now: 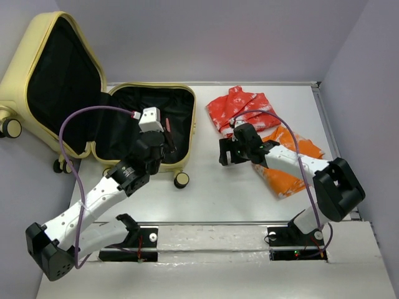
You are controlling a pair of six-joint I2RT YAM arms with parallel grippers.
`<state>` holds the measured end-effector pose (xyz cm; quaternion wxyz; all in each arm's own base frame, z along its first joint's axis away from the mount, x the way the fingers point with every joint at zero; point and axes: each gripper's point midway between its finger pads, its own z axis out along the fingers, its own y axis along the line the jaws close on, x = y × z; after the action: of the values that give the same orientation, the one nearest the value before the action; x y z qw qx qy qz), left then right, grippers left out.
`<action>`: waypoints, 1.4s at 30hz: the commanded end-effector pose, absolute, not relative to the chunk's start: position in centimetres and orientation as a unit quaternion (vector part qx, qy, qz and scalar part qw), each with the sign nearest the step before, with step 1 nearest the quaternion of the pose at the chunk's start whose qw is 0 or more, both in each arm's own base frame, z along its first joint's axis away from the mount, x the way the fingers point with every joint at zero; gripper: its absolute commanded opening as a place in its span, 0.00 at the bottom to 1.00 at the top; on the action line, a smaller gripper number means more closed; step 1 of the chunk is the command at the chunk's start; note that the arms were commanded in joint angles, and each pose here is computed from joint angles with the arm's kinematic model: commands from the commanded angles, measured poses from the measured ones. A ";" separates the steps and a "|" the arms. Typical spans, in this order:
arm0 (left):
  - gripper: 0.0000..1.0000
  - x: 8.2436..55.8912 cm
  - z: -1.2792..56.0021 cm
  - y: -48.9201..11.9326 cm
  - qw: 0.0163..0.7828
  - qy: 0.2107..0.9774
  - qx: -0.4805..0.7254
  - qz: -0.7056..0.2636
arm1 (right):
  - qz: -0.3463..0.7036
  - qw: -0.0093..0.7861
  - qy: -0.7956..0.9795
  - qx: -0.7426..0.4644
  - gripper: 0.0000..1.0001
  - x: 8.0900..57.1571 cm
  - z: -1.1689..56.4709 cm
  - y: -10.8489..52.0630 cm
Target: Pack the luggage
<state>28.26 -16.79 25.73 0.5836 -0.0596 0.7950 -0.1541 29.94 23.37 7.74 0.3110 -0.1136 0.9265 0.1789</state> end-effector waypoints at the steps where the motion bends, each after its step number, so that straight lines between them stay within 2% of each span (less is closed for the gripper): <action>1: 0.33 31.6 24.9 -12.7 0.578 0.801 -0.125 -0.094 | 0.146 0.344 0.921 -0.108 0.87 32.5 8.5 23.7; 2: 0.59 32.3 24.9 -12.3 0.582 0.796 -0.138 -0.096 | 0.145 0.345 0.921 -0.107 0.85 32.8 8.6 23.9; 4: 0.87 33.4 23.7 -11.7 0.569 0.802 -0.150 -0.104 | 0.136 0.337 0.926 -0.105 0.81 33.1 7.6 23.9; 6: 0.99 33.7 23.7 -12.1 0.571 0.797 -0.150 -0.127 | 0.129 0.335 0.927 -0.105 0.79 33.5 7.3 23.9; 11: 0.99 32.5 25.0 -12.5 0.585 0.782 -0.138 -0.164 | 0.101 0.328 0.933 -0.105 0.64 34.3 6.0 23.6; 12: 0.99 32.1 25.3 -13.0 0.584 0.781 -0.128 -0.179 | 0.099 0.330 0.932 -0.107 0.48 34.3 6.2 23.8; 13: 0.99 31.8 25.5 -13.2 0.584 0.780 -0.121 -0.190 | 0.096 0.334 0.932 -0.104 0.41 34.4 6.3 23.7; 15: 0.99 30.4 26.3 -14.2 0.583 0.774 -0.095 -0.229 | 0.107 0.361 0.919 -0.112 0.36 34.2 8.8 24.9; 19: 0.99 28.3 27.6 -15.0 0.589 0.759 -0.058 -0.272 | 0.151 0.402 0.893 -0.136 0.34 33.3 13.5 28.0; 21: 0.99 26.8 28.7 -15.4 0.593 0.747 -0.035 -0.299 | 0.197 0.421 0.870 -0.167 0.34 32.1 17.0 31.9; 26: 0.99 24.5 31.1 -13.5 0.624 0.726 -0.024 -0.287 | 0.276 0.467 0.815 -0.204 0.34 31.9 24.9 39.4; 29: 0.99 23.8 31.8 -12.6 0.638 0.717 -0.024 -0.278 | 0.294 0.459 0.810 -0.217 0.34 32.3 24.9 42.9; 31: 0.99 23.4 32.1 -12.1 0.646 0.712 -0.027 -0.275 | 0.319 0.456 0.801 -0.219 0.39 33.0 25.7 45.7; 32: 0.99 23.4 31.8 -12.1 0.645 0.714 -0.025 -0.273 | 0.335 0.464 0.791 -0.217 0.48 33.4 27.3 46.8; 33: 0.99 23.4 31.7 -12.2 0.642 0.716 -0.022 -0.274 | 0.327 0.451 0.801 -0.219 0.68 33.5 26.5 47.0; 36: 0.99 23.1 31.1 -13.4 0.626 0.722 -0.001 -0.294 | 0.269 0.443 0.831 -0.201 0.85 34.8 23.4 45.9; 39: 0.99 22.2 30.8 -15.8 0.602 0.717 0.034 -0.349 | 0.236 0.472 0.838 -0.136 0.86 36.6 24.7 41.2; 40: 0.99 22.1 31.4 -16.4 0.605 0.705 0.040 -0.368 | 0.219 0.457 0.856 -0.104 0.86 37.5 22.4 38.2; 42: 0.99 21.5 30.4 -18.1 0.580 0.703 0.065 -0.406 | 0.223 0.479 0.847 -0.054 0.86 37.7 24.6 33.8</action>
<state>22.93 -14.37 30.65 0.6131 0.0027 0.7224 -0.3198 34.81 42.94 19.74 0.4239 -0.1784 0.8534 0.2454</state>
